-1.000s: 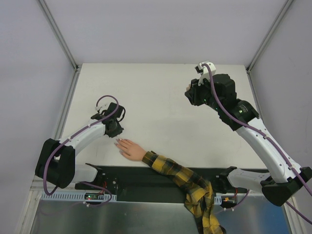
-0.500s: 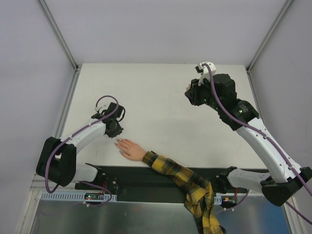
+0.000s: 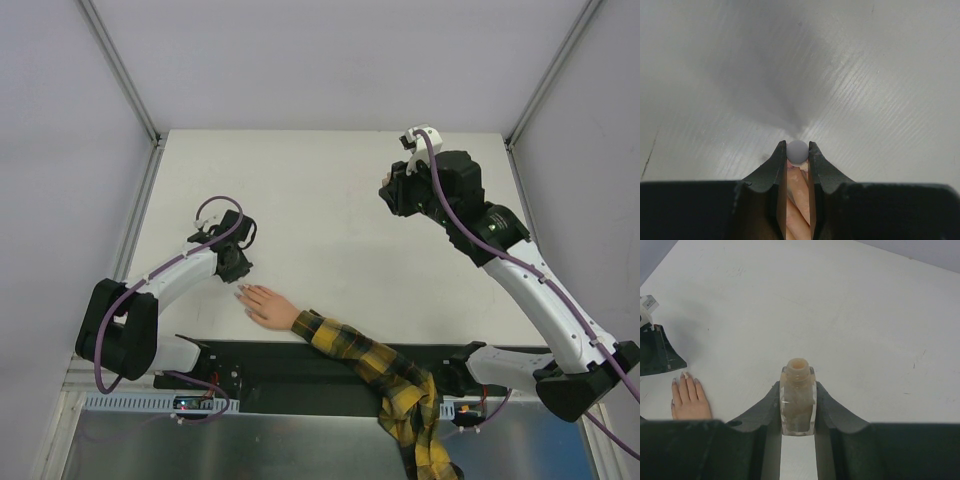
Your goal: Paint the nails
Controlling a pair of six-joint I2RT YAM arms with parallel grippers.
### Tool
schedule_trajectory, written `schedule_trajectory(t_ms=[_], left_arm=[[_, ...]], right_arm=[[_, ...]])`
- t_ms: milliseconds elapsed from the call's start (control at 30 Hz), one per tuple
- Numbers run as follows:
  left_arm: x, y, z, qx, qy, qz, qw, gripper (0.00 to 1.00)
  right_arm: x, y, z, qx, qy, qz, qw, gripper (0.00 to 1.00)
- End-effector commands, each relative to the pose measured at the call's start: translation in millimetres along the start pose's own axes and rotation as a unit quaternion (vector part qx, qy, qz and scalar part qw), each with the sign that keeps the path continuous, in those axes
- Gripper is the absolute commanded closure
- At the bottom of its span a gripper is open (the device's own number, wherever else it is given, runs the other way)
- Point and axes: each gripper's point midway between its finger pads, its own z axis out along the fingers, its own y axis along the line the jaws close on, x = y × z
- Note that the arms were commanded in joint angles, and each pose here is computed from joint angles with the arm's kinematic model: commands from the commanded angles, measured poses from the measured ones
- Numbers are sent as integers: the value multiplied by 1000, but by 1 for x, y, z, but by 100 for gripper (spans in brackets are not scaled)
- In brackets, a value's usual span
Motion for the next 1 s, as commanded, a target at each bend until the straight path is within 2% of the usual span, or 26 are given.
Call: schedule_trajectory(t_ms=[0, 967], left_arm=[[-14, -6, -1, 4, -16, -14, 1000, 100], [-19, 0, 3, 2, -24, -22, 999, 100]], right_arm=[[-14, 2, -2, -5, -20, 6, 1000, 100], [-15, 0, -1, -3, -20, 3, 1000, 100]])
